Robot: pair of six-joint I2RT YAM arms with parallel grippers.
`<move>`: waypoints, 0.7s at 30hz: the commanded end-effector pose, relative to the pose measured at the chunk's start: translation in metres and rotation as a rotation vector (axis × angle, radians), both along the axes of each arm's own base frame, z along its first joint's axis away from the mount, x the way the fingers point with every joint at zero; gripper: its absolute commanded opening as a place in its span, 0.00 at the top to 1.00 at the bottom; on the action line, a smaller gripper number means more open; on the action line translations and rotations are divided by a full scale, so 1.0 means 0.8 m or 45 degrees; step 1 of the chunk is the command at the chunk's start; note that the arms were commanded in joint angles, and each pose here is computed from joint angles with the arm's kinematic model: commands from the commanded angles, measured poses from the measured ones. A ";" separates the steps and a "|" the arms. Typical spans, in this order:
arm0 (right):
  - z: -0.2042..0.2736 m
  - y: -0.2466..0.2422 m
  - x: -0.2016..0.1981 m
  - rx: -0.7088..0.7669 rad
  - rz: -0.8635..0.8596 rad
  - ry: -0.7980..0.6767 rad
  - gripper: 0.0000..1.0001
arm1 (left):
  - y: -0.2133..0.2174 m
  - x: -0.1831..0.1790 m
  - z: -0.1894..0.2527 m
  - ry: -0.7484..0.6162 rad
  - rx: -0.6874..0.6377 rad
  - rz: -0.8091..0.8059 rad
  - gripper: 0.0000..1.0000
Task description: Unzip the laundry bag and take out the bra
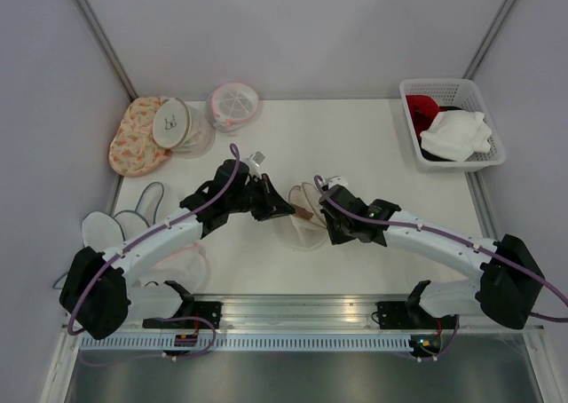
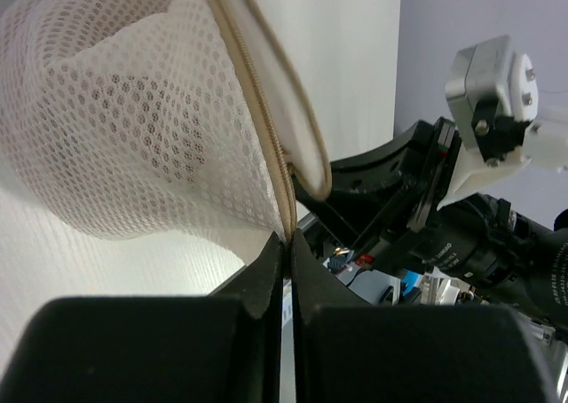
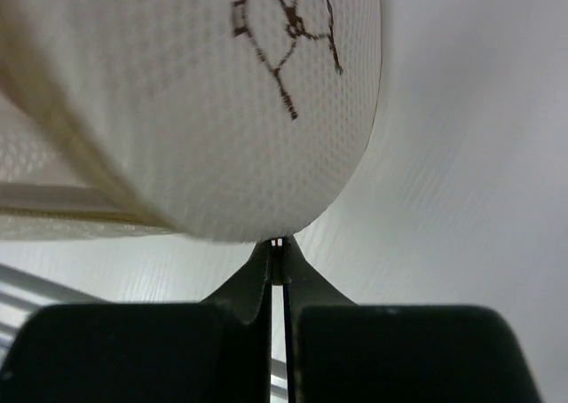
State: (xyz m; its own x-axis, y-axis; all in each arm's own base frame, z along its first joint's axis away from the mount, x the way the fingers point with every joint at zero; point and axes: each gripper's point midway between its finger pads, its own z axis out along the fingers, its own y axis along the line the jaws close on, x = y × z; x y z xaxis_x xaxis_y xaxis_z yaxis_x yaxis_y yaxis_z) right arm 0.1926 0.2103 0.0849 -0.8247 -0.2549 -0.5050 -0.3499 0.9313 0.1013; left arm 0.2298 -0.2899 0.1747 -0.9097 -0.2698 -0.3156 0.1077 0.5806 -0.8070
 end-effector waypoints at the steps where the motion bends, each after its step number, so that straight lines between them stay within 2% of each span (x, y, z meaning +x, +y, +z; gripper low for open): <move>1: -0.016 -0.070 0.015 -0.330 -0.222 -0.065 1.00 | 0.009 0.005 0.018 -0.067 -0.023 0.040 0.98; 5: -0.018 -0.063 0.022 -0.323 -0.215 -0.059 1.00 | 0.014 -0.004 0.011 -0.046 -0.022 0.038 0.98; 6: -0.020 -0.059 0.020 -0.314 -0.197 -0.043 0.94 | 0.016 -0.007 0.005 -0.036 -0.015 0.038 0.98; 8: -0.021 -0.056 0.016 -0.301 -0.173 -0.021 0.71 | 0.019 -0.011 0.001 -0.029 -0.013 0.041 0.98; 9: -0.018 -0.056 0.014 -0.294 -0.165 -0.020 0.49 | 0.021 -0.013 -0.005 -0.018 -0.009 0.043 0.98; 11: -0.011 -0.048 0.007 -0.241 -0.119 0.008 0.35 | 0.023 -0.018 -0.009 -0.002 -0.012 0.046 0.98; 12: 0.005 -0.039 0.003 -0.167 -0.065 -0.009 0.26 | 0.023 -0.020 -0.014 0.005 -0.015 0.046 0.98; 13: 0.018 -0.028 0.001 -0.090 -0.028 -0.021 0.21 | 0.024 -0.021 -0.016 0.011 -0.019 0.046 0.98; 14: 0.031 -0.011 -0.008 0.016 0.034 0.001 0.17 | 0.024 -0.022 -0.017 0.015 -0.024 0.047 0.98; 16: 0.076 0.006 -0.008 0.167 0.098 -0.077 0.13 | 0.024 -0.026 -0.023 0.032 -0.028 0.047 0.98; 19: 0.120 0.015 0.004 0.226 0.118 -0.175 0.12 | 0.023 -0.031 -0.032 0.053 -0.049 0.043 0.98; 21: 0.130 0.019 0.020 0.178 0.113 -0.207 0.13 | 0.020 -0.039 -0.043 0.084 -0.054 0.035 0.98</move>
